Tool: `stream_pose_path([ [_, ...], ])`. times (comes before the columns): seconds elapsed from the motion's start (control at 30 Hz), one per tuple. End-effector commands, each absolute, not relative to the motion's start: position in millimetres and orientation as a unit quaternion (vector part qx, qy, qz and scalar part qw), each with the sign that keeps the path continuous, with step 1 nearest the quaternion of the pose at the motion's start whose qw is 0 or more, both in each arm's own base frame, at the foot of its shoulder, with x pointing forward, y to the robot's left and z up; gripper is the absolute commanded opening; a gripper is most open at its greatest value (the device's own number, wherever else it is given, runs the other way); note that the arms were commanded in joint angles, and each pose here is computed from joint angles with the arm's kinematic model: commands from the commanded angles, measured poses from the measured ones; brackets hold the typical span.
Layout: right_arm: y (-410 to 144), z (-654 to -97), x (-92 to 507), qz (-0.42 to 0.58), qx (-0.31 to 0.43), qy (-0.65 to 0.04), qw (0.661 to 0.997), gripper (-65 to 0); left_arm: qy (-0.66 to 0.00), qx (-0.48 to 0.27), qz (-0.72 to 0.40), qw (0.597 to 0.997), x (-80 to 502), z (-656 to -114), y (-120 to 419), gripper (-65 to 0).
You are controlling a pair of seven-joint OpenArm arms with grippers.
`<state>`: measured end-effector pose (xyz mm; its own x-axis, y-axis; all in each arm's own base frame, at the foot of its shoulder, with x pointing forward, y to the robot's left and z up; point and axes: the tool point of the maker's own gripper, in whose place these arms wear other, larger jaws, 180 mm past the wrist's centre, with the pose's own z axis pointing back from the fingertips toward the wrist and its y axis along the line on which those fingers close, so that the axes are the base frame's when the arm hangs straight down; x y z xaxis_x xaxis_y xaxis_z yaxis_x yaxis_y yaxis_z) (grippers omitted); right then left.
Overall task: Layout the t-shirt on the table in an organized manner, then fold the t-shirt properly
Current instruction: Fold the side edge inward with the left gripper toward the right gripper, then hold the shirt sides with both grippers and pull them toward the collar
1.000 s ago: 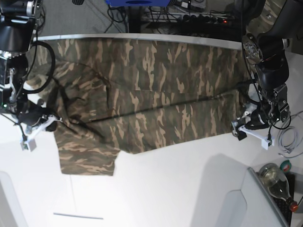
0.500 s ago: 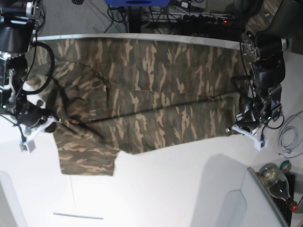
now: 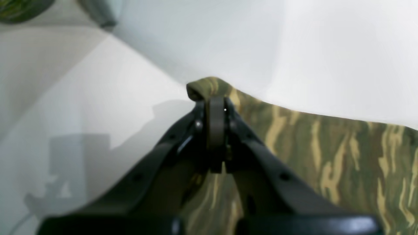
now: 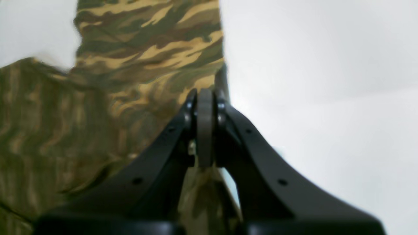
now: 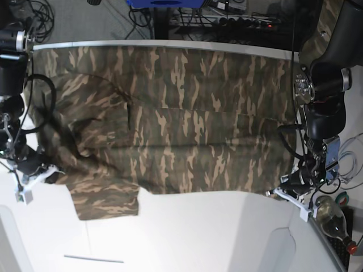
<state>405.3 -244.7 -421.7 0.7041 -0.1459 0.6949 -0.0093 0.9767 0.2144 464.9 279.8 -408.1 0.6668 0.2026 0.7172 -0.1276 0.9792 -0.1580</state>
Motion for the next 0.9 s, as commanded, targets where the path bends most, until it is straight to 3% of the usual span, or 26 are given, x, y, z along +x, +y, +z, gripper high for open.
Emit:
stream_pose_path([
  [0.0,-251.4,-396.6,428.2,-0.027,0.097,-0.423,0.901,-65.0,-0.433,-0.043,0.09,0.896,484.4,-379.7,288.0,-65.0],
  [0.4,-243.1,-379.7,468.3,0.031,0.101,-0.485,0.868,-65.0,-0.466,-0.032,0.068,0.882,500.2,-334.8,287.8,-65.0],
  [0.57,-246.4,-370.1,477.6,0.033,0.096,-0.506,0.856,-65.0,-0.462,-0.03,0.066,0.884,495.0,-340.4,288.0,-65.0],
  [0.87,-265.3,-407.0,452.8,0.009,0.086,-0.467,0.88,-65.0,-0.427,-0.026,0.067,0.901,464.8,-380.1,289.0,-65.0],
])
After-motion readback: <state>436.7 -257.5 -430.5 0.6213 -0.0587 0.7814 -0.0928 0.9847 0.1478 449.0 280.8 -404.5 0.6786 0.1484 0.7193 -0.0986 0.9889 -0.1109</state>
